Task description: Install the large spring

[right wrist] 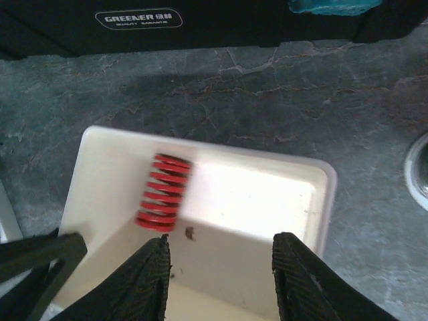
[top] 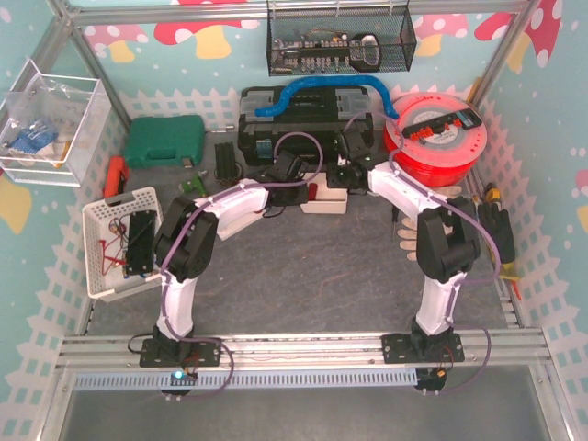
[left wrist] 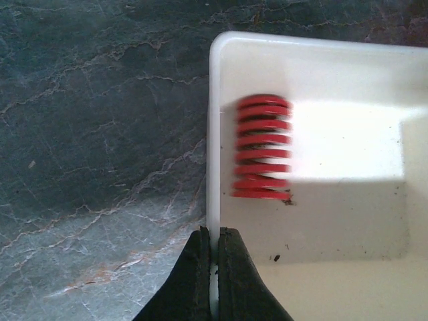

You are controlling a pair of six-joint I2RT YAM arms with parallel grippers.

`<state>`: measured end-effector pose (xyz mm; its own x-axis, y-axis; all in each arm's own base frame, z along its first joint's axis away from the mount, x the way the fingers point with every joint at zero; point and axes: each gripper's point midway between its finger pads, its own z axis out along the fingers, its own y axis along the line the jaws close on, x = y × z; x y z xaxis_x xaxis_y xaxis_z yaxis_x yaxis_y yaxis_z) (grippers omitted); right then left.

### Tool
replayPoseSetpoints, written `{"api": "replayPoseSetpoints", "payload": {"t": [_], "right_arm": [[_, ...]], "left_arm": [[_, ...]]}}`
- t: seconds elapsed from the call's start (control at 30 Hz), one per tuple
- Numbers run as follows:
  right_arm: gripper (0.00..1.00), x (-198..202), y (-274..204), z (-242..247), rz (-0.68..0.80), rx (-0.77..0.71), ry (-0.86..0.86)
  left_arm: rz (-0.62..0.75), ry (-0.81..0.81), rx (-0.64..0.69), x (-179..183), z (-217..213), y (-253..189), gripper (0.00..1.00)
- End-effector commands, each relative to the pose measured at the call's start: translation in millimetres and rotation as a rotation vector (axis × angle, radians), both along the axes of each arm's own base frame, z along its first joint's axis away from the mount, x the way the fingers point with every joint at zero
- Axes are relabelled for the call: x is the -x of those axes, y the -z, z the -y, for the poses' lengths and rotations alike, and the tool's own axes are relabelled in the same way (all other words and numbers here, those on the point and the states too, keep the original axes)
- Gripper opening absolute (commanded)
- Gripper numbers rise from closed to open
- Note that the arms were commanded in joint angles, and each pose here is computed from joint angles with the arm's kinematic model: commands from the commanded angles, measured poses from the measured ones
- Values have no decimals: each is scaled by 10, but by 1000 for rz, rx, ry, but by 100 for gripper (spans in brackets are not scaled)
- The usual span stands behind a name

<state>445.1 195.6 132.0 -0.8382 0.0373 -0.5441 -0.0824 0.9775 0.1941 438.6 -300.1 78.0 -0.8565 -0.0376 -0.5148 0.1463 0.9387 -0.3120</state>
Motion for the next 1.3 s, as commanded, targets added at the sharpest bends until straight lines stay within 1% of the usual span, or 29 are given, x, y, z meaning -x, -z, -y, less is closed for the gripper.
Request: {"api": "replayPoseSetpoints", "payload": {"t": [0.0, 0.07, 0.2, 0.33, 0.43, 0.67, 0.83, 0.93, 1.17, 1.27], "right_arm": [[46, -137, 230, -152, -55, -53, 9], [47, -221, 245, -286, -44, -105, -20], [50, -279, 380, -424, -78, -163, -28], [52, -302, 466, -499, -74, -197, -43], [52, -297, 560, -562, -99, -218, -57], [53, -165, 920, -610, -187, -210, -65], [54, -203, 1083, -650, -209, -205, -79], [54, -211, 1235, -624, -243, -165, -72], [49, -24, 1722, -259, -366, 35, 13], [47, -1, 1779, -144, -388, 104, 33]], "left_arm": [[-5, -20, 26, 44, -4, -53, 0], [-3, -16, 28, 35, 4, -51, 0], [-3, -13, 37, 21, 32, -66, 0], [2, -6, 49, 16, 59, -112, 0], [0, -4, 55, 11, 79, -115, 0], [4, -2, 78, -67, 165, -148, 0], [18, -1, 97, -132, 222, -223, 0], [20, 3, 101, -149, 241, -234, 0], [1, -17, 93, -148, 210, -135, 0], [-5, -29, 98, -161, 194, -124, 3]]}}
